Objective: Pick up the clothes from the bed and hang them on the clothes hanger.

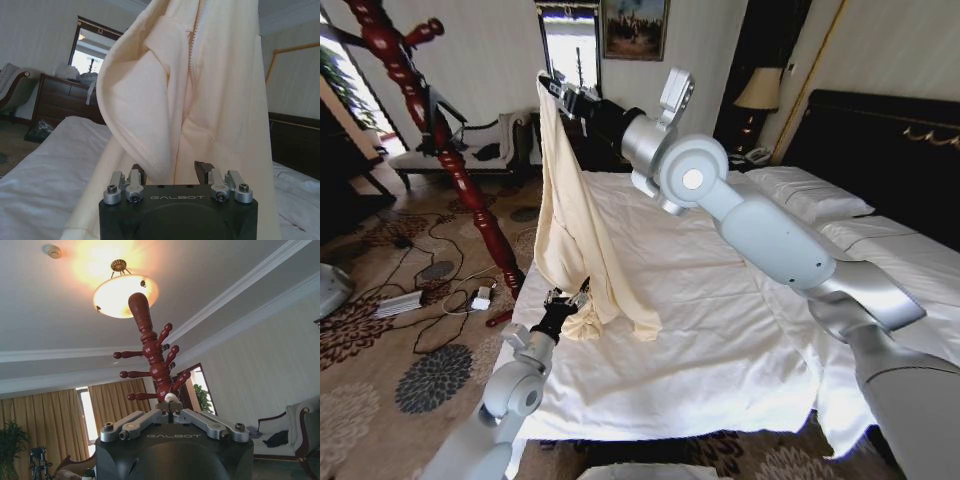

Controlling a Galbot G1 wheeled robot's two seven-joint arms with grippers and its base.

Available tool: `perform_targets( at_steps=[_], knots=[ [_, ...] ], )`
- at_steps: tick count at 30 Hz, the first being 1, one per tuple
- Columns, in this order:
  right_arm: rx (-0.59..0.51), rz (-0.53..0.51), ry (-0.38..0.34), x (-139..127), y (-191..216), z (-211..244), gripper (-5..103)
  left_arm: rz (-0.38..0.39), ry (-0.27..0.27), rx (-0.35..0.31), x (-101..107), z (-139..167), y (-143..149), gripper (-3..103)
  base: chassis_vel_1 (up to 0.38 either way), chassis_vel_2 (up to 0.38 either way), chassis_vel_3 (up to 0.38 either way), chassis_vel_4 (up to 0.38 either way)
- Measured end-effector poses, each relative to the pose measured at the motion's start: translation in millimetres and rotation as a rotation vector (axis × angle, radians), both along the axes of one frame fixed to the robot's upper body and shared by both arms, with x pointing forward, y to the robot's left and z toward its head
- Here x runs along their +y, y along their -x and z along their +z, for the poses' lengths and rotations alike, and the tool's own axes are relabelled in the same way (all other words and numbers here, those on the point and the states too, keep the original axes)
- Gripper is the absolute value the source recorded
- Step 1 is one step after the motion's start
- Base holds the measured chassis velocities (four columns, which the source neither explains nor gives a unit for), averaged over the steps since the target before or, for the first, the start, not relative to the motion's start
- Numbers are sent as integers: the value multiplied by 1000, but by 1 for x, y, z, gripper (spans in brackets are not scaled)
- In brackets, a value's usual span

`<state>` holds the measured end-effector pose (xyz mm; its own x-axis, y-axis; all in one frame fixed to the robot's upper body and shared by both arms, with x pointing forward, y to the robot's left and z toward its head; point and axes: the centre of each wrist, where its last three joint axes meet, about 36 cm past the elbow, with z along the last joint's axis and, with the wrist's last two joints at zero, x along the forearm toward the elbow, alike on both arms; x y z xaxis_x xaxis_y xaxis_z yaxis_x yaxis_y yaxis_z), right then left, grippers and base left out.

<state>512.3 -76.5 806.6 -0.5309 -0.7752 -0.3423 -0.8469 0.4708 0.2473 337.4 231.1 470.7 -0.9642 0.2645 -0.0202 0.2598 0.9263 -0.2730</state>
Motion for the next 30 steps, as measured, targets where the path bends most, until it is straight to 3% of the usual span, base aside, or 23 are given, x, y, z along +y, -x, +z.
perform_targets(
  at_steps=[3,5,9,12,13,15,19,20,24,25,28,30],
  knots=[
    [-1,-15,3,0,-1,0,0,6,1,-14,2,4,2,41,0,0,0,0],
    [-1,-20,4,0,-2,0,0,7,5,-20,3,6,4,41,0,0,0,0],
    [-5,-41,8,0,-5,-2,0,9,12,-36,8,15,9,20,0,0,0,0],
    [-4,-53,9,-1,-7,-2,0,12,18,-46,11,21,12,15,0,0,0,0],
    [-5,-70,12,-4,-10,-4,0,13,30,-57,15,28,15,4,0,0,0,0],
    [-5,-77,13,-5,-11,-5,0,15,34,-62,16,31,16,4,0,0,0,0],
    [12,-185,30,-28,-24,-20,0,47,52,-160,34,77,25,0,0,0,0,0],
    [12,-185,30,-28,-24,-20,0,47,52,-160,34,77,25,0,0,0,0,0],
    [53,-289,54,-56,-35,-50,0,77,0,-334,67,156,34,0,0,0,0,0],
    [53,-289,54,-56,-35,-50,0,77,0,-334,67,156,34,0,0,0,0,0],
    [107,-346,78,-78,-33,-90,0,72,-53,-470,92,237,42,0,0,0,0,0],
    [114,-355,84,-82,-31,-97,0,69,-55,-495,94,251,44,0,0,0,0,0]
  ],
)
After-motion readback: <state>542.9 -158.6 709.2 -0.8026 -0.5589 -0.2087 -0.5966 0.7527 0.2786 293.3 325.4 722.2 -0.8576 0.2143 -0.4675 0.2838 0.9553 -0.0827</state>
